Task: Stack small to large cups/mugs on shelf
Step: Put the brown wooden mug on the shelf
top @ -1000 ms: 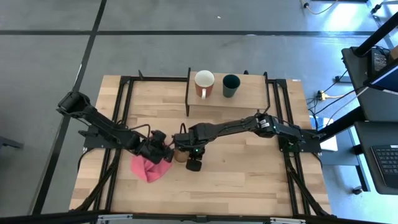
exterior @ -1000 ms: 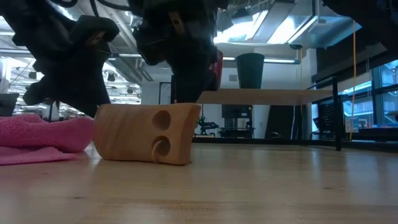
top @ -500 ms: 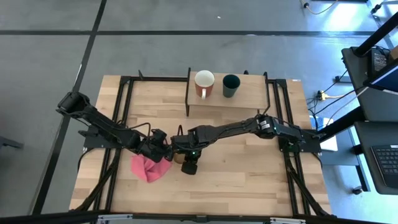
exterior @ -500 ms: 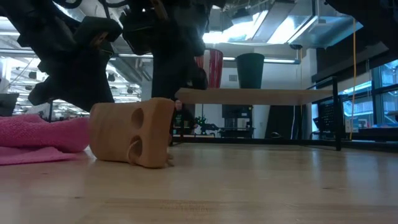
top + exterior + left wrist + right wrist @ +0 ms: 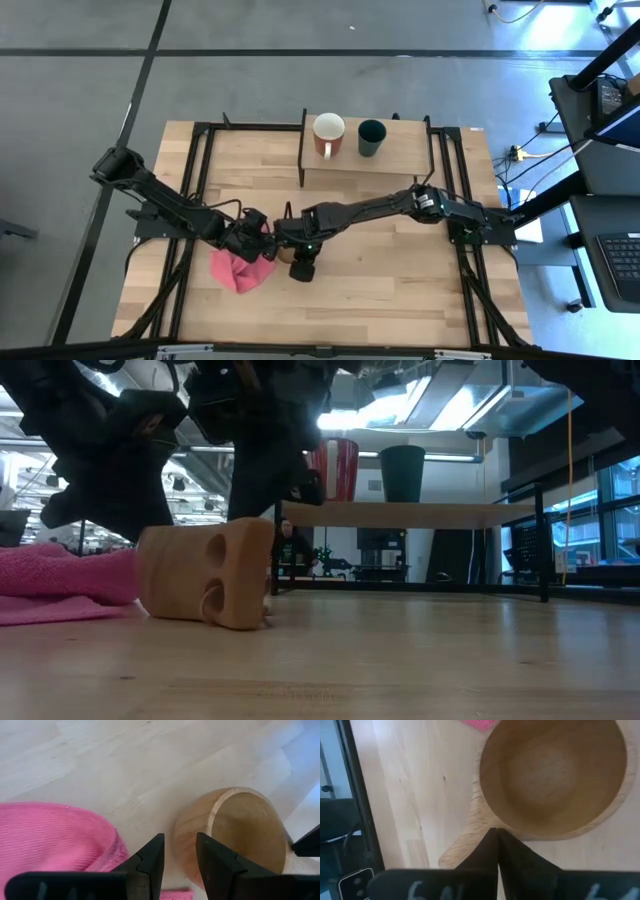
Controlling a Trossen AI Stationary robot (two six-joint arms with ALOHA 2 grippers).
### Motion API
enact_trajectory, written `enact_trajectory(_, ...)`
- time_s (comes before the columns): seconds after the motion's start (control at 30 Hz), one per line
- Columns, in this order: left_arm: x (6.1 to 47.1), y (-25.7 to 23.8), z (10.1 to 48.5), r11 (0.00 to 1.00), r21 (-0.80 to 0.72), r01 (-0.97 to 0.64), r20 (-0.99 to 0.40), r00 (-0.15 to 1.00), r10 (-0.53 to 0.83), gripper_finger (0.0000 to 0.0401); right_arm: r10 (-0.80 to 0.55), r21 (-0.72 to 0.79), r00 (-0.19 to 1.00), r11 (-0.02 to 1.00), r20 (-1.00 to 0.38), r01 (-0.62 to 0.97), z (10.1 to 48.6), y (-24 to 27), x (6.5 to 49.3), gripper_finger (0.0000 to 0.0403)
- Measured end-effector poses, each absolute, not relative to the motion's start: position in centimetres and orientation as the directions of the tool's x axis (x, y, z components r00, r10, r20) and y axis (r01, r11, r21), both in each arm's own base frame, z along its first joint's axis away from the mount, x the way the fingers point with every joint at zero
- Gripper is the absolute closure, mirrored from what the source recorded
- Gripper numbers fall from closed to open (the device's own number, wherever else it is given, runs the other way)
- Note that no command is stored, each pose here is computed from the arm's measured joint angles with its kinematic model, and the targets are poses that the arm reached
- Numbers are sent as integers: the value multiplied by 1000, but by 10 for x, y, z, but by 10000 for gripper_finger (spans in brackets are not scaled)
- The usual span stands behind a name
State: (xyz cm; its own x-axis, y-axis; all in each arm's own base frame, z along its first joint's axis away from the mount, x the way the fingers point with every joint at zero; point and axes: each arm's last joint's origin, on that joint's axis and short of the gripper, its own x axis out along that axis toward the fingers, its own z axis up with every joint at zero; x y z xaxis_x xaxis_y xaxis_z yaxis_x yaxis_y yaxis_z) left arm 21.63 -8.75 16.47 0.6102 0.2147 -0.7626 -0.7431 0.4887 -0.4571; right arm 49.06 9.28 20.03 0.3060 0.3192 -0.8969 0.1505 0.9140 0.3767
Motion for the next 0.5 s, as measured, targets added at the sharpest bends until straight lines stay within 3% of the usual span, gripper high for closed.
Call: enact_trajectory(0.5, 198, -116, 165, 428, -512, -744, -773, 617, 147, 296, 315, 364, 305, 924, -899, 119, 203, 87, 490, 398)
